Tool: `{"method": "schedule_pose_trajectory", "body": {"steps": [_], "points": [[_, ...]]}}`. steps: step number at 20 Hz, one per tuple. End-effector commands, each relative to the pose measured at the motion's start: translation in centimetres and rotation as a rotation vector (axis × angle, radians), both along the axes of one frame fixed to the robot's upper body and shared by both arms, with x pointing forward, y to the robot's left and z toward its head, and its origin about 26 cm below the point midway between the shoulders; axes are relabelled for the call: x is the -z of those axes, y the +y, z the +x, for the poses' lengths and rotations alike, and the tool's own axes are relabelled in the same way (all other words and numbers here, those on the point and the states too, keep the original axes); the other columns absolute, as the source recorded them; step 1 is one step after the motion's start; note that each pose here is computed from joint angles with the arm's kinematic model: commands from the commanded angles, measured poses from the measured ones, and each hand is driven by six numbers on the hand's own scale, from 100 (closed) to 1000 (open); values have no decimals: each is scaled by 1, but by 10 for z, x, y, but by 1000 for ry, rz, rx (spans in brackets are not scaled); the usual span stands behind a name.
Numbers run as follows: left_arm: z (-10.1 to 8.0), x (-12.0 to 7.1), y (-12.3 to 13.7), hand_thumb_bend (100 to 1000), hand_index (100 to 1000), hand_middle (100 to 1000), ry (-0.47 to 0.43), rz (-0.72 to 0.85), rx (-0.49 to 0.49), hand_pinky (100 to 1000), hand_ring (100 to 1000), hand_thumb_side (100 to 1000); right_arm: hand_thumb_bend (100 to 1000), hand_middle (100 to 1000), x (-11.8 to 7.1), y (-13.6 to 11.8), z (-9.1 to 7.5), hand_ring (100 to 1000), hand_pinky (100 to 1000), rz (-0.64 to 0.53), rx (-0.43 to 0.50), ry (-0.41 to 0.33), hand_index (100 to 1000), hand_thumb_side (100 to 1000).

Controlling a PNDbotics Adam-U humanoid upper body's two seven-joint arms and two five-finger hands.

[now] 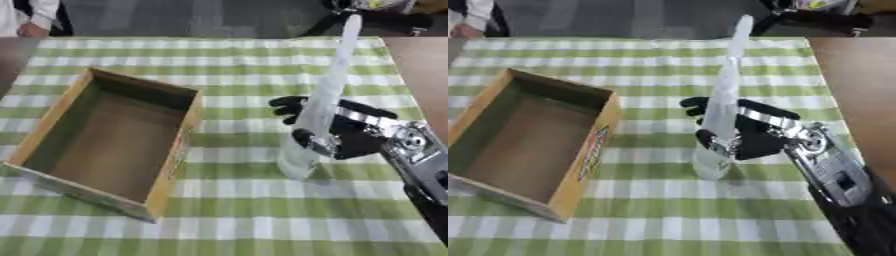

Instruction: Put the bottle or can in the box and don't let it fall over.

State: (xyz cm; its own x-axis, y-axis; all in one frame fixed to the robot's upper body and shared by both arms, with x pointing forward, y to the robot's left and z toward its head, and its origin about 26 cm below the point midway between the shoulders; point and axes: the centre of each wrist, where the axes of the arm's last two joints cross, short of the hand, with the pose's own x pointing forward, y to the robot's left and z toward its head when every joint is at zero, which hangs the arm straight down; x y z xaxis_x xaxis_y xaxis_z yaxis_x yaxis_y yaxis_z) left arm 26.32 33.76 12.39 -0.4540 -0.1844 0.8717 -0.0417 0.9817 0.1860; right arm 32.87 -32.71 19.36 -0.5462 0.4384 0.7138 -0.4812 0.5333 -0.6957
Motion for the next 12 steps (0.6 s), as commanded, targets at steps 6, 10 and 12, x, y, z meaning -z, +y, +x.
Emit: {"method": "schedule_pose_trajectory", "body": {"steps": [6,10,12], "points": [[-1,-6,0,100,849,970,-17,12,9,1000,787,865,100,1000,3,-1,2,1000,951,-34,6,-1,1000,518],[0,-6,0,100,849,970,-16,12,10,1000,787,866,100,1000,6,-1,2,1000,950,-40,3,5,1000,518],[0,-5,0,100,849,970,-15,12,10,1000,787,866,100,1000,8,-1,2,1000,950,-45,3,9,1000,517]]}}
